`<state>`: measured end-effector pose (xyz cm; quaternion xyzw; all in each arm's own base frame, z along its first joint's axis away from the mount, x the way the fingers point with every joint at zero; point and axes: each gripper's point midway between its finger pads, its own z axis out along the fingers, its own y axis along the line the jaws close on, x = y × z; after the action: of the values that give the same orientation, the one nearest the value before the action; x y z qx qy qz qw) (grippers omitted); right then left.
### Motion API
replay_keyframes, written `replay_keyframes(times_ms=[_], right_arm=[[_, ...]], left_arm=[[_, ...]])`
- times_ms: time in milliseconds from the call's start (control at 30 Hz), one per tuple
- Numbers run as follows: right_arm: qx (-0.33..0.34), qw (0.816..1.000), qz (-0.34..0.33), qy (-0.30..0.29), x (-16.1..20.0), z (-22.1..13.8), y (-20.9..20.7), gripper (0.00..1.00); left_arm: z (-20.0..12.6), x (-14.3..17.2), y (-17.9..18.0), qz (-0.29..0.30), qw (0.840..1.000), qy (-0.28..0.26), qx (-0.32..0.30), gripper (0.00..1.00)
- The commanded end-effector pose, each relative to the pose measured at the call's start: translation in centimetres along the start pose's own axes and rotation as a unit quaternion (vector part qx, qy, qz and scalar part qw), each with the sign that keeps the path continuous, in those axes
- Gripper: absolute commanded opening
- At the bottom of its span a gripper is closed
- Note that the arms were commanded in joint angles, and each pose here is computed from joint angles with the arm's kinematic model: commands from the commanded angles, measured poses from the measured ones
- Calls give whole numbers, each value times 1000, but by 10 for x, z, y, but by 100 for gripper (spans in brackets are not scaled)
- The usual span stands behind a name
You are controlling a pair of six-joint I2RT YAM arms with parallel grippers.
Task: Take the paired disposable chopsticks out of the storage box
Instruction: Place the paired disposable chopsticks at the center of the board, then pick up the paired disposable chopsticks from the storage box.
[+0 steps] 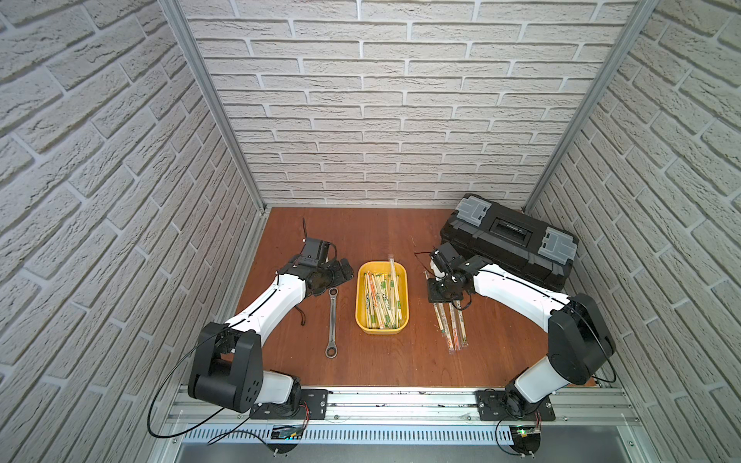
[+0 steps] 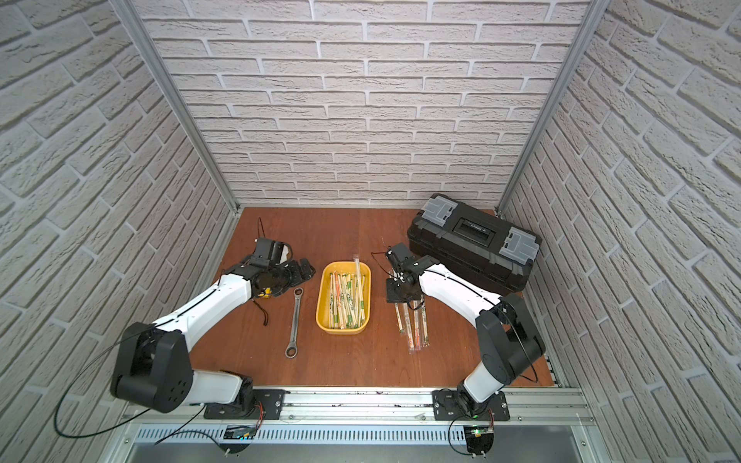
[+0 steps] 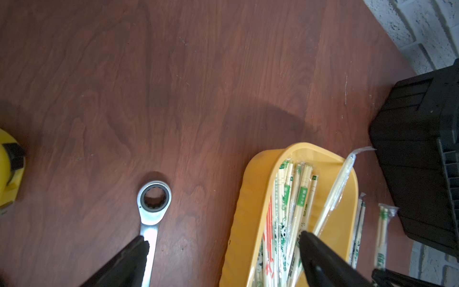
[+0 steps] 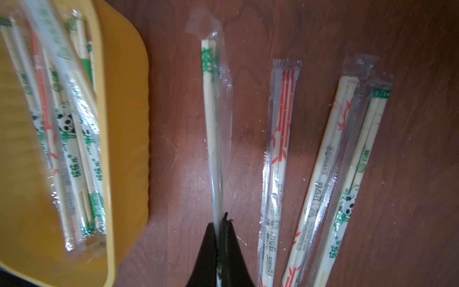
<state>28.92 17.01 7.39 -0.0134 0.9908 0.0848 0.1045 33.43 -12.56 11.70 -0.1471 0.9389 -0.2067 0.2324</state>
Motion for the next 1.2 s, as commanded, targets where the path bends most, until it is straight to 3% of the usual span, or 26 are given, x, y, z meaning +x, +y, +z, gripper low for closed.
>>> replay_keyframes(times_ms=[0,100,200,267,700,933,1167], right_arm=[[1,1000,2,-7,-3,8,0,8],[4,1000,2,0,0,15,-1,13],[4,1000,2,0,-1,16,-1,27],[1,1000,3,-2,-2,14,0,31],[-121,992,8,-28,-25,-26,52,38],[-136,990,-11,-41,-42,-40,73,42],[-124,991,-40,-40,-57,-32,99,43]], left_arm=[[-4,-8,-8,5,1000,-11,5,98],[-5,-9,-9,6,1000,-12,6,98],[-5,-9,-8,4,1000,-12,5,98],[-5,-8,-8,4,1000,-12,5,98],[-8,-12,-1,0,1000,-18,0,98],[-10,-16,8,-11,1000,-23,0,98],[-10,-17,15,-18,1000,-23,-4,98]])
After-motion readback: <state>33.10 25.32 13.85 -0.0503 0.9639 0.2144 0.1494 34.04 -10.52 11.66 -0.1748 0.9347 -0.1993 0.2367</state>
